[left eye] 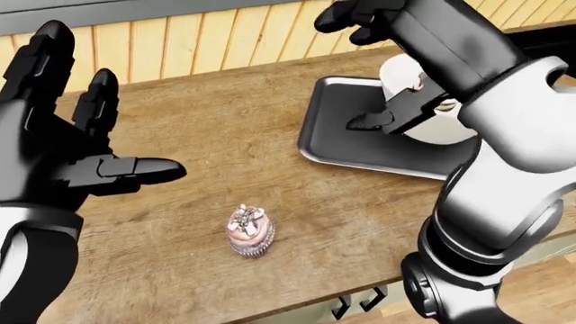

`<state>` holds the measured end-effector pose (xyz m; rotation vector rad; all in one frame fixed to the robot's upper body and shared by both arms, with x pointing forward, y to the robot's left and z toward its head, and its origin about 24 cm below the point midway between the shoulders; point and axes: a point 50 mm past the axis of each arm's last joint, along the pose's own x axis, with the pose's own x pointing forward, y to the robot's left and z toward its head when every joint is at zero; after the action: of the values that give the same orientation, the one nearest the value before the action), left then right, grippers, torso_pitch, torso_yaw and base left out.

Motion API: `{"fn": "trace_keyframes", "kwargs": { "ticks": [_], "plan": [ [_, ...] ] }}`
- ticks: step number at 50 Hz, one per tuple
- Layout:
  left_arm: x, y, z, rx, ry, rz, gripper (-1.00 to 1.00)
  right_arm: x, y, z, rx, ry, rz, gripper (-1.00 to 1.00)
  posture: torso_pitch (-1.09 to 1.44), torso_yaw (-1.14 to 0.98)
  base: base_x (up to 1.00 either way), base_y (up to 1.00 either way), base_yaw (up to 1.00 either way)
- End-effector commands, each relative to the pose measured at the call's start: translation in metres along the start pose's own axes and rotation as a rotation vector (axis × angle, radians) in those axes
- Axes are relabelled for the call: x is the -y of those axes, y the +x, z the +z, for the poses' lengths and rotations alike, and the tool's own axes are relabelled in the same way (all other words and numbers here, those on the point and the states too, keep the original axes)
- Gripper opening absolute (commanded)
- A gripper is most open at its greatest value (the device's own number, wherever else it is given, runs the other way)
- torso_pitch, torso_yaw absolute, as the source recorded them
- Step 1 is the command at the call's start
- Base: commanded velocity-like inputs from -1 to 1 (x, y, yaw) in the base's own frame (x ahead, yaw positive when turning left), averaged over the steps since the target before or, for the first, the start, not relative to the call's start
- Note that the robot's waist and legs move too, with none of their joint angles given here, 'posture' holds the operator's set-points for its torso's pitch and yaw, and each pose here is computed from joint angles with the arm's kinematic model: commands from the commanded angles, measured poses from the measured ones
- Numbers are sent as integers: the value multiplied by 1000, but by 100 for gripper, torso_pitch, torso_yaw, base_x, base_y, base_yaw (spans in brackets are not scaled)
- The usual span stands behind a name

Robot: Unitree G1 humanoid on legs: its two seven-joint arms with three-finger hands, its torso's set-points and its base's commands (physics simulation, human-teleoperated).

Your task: Pick up the bowl with cake and place it on the tray. Pick up the cupcake and place it on the tray.

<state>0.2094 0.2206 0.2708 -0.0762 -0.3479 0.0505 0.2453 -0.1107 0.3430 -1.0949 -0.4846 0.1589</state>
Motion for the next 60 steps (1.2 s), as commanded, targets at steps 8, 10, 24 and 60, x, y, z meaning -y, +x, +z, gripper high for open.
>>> {"fn": "trace_keyframes", "kwargs": {
  "ticks": [8,10,24,60],
  "plan": [
    [-1,0,9,72,1,2,100,-17,15,22,112,-69,180,100,0,0,0,0,0],
    [-2,0,7,71,2,3,100,-23,15,24,118,-93,210,100,0,0,0,0,0],
    [0,3,5,69,2,0,100,-34,35,45,188,-153,325,100,0,0,0,0,0],
    [-13,-6,14,89,-10,32,100,-112,33,77,335,-40,654,100,0,0,0,0,0]
  ]
}}
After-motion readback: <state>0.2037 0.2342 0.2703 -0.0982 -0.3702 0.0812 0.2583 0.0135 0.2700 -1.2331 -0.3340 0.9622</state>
